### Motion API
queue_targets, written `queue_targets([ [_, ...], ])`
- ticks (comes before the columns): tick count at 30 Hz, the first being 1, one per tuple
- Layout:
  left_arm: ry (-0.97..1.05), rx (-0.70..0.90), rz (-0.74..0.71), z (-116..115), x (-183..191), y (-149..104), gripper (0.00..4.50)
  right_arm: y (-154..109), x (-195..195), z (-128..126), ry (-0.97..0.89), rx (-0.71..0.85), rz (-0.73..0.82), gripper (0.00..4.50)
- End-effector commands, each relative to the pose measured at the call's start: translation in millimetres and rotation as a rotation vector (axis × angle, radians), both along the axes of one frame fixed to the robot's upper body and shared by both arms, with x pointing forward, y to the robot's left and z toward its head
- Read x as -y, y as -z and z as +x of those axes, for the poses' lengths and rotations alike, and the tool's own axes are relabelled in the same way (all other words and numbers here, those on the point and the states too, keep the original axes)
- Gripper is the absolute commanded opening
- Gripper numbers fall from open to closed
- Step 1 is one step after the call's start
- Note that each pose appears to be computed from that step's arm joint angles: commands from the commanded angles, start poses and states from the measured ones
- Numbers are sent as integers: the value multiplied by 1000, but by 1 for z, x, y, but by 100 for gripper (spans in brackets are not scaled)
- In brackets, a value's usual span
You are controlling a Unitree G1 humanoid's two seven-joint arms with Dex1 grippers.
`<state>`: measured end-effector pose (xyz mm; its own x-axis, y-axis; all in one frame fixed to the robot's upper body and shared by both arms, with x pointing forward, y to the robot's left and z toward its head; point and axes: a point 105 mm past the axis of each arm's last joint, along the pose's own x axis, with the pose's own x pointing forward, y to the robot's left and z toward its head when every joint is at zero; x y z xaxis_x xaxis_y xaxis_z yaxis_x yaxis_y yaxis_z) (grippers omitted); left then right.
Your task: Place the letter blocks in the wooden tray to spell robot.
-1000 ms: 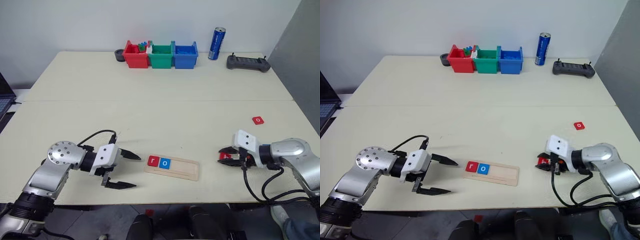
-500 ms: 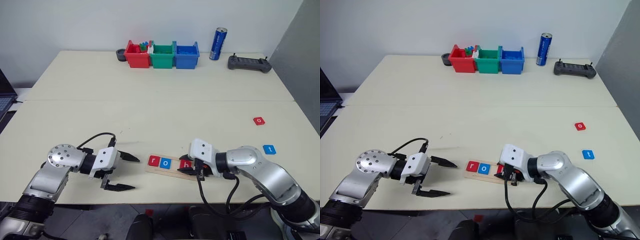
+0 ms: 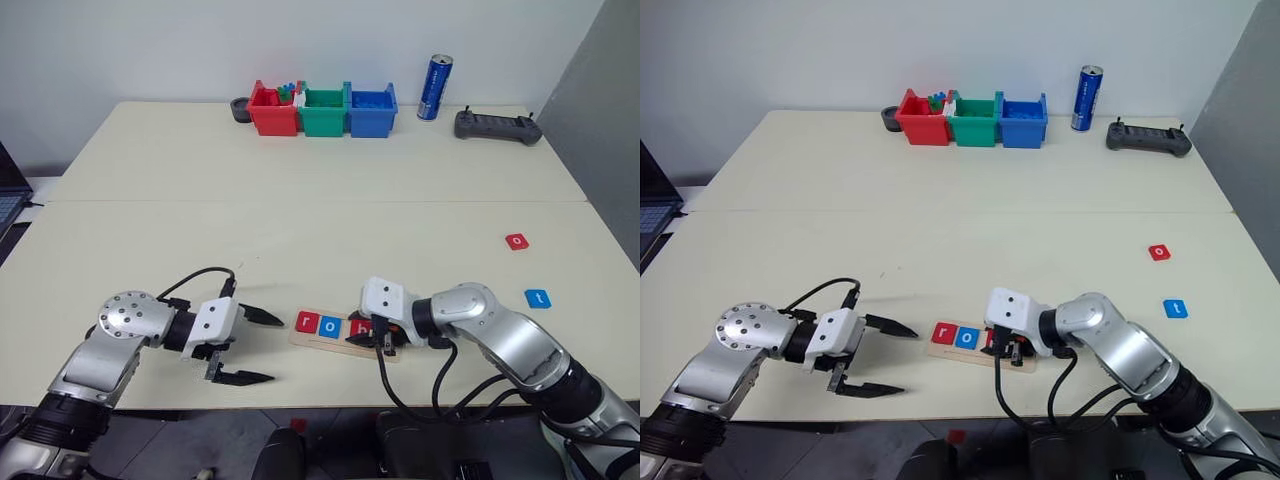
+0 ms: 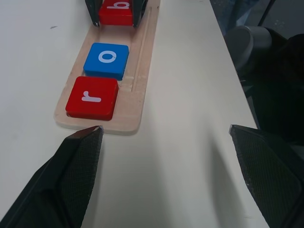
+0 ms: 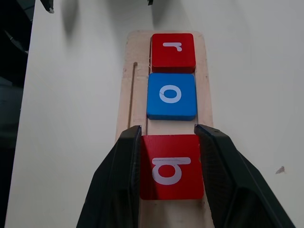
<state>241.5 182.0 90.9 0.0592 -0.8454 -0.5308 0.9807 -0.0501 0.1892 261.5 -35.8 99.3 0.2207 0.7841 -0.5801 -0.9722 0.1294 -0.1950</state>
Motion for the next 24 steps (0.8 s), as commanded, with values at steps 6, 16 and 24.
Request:
queue_targets([
  [6, 8, 33, 2, -1, -2, -3, 450, -4, -8, 1, -44, 31, 8, 173],
  [16, 20, 40, -7, -2, 17, -14, 450, -26, -10, 1, -46, 44, 77, 448],
  [24, 5, 39, -1, 3, 15, -22, 450, -29, 6, -30, -154, 0, 59, 276],
])
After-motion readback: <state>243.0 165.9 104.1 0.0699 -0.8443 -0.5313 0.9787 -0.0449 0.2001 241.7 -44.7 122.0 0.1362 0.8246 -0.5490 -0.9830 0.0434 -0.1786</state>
